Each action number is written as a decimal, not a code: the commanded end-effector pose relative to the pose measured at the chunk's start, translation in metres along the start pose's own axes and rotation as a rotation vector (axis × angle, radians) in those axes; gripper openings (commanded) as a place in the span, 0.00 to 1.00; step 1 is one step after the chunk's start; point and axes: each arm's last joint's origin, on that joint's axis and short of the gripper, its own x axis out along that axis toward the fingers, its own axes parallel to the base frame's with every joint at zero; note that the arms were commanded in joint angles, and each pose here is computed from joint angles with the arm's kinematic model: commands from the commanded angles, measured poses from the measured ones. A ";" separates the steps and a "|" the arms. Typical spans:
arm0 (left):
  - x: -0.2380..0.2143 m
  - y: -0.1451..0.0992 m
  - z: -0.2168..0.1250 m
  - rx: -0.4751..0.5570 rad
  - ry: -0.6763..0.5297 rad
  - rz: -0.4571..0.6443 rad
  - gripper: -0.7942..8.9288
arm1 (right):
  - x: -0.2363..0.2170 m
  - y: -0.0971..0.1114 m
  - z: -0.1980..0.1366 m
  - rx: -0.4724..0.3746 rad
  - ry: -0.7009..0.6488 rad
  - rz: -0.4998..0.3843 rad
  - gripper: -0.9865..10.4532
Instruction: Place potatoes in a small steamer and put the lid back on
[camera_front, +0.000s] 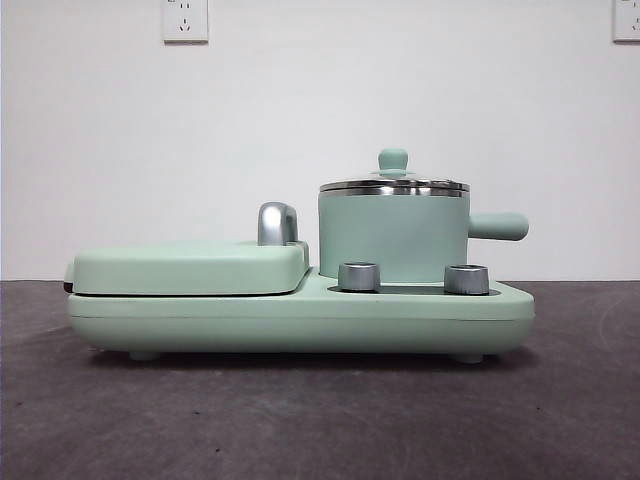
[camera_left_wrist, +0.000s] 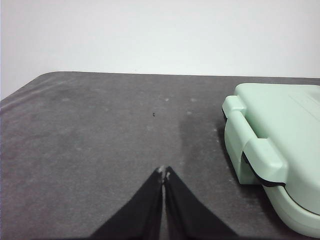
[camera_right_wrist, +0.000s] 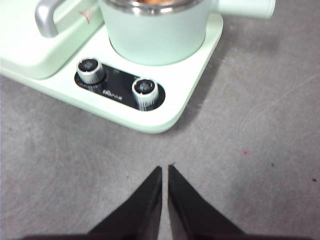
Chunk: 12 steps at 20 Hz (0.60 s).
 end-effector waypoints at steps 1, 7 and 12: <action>0.002 0.000 -0.005 0.009 0.005 0.004 0.09 | -0.002 0.001 0.003 0.000 -0.017 0.005 0.10; 0.002 0.000 -0.005 0.009 0.005 0.004 0.09 | -0.003 -0.005 0.002 -0.085 -0.157 -0.060 0.10; 0.002 0.000 -0.005 0.009 0.003 0.004 0.09 | 0.027 -0.028 -0.058 -0.027 -0.419 -0.240 0.10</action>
